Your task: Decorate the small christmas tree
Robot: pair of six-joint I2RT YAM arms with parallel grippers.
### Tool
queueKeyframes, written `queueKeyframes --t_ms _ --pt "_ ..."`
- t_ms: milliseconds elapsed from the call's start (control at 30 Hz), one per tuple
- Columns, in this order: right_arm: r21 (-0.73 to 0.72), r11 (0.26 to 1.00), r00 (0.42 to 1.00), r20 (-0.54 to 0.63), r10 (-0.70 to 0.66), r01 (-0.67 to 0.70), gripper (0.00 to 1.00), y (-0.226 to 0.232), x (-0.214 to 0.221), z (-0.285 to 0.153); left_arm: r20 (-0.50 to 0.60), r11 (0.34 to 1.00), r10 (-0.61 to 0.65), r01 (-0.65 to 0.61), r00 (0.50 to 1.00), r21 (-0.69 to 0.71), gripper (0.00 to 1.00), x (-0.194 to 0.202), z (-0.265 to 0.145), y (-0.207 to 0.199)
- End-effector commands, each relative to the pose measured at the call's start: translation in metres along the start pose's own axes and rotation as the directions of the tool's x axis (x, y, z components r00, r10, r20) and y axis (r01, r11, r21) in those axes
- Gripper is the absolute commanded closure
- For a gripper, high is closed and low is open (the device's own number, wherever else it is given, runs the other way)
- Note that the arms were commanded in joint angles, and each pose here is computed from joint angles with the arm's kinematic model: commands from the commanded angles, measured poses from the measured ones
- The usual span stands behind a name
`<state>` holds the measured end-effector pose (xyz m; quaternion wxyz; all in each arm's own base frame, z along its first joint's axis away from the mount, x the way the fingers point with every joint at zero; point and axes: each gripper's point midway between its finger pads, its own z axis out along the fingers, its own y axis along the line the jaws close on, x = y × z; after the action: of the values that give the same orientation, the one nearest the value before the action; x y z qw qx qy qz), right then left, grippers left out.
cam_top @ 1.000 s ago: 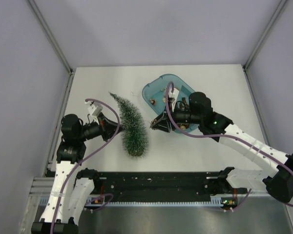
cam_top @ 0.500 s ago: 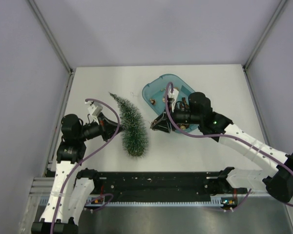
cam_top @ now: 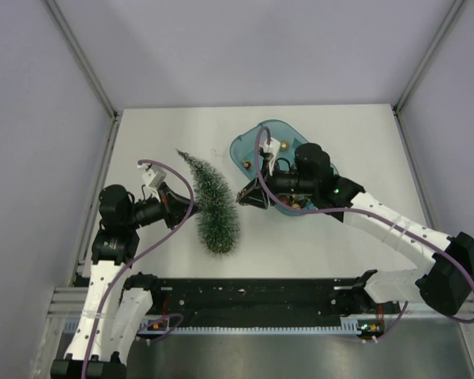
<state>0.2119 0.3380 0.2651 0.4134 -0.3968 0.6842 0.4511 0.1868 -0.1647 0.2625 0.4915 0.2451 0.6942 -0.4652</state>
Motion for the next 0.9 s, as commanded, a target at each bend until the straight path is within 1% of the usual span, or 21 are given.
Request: queueKeyframes --t_ms 0,233,367,633,867 --pt "-0.021 0.997 0.994 0.081 -0.076 0.078 0.87 0.006 -0.036 0.005 0.033 0.999 0.052 -0.052 0.998 0.016 1.00 -0.010 0.000 -0.005" --pt "-0.003 0.997 0.993 0.084 -0.078 0.079 0.88 -0.005 -0.037 0.008 0.032 0.998 0.052 -0.052 0.998 0.017 1.00 -0.010 -0.001 -0.005" --pt "-0.016 0.997 0.994 0.084 -0.072 0.074 0.89 -0.007 -0.038 0.010 0.033 0.998 0.052 -0.052 0.998 0.017 1.00 -0.010 -0.001 -0.005" --pt "-0.093 0.995 0.996 0.089 -0.028 0.036 0.90 0.005 -0.031 0.014 0.034 0.999 0.051 -0.052 0.998 0.015 1.00 -0.009 0.000 -0.005" --pt "-0.113 0.993 0.999 0.051 -0.020 0.025 0.90 0.014 -0.017 0.017 0.036 0.999 0.049 -0.050 0.998 0.015 1.00 -0.009 -0.001 -0.005"
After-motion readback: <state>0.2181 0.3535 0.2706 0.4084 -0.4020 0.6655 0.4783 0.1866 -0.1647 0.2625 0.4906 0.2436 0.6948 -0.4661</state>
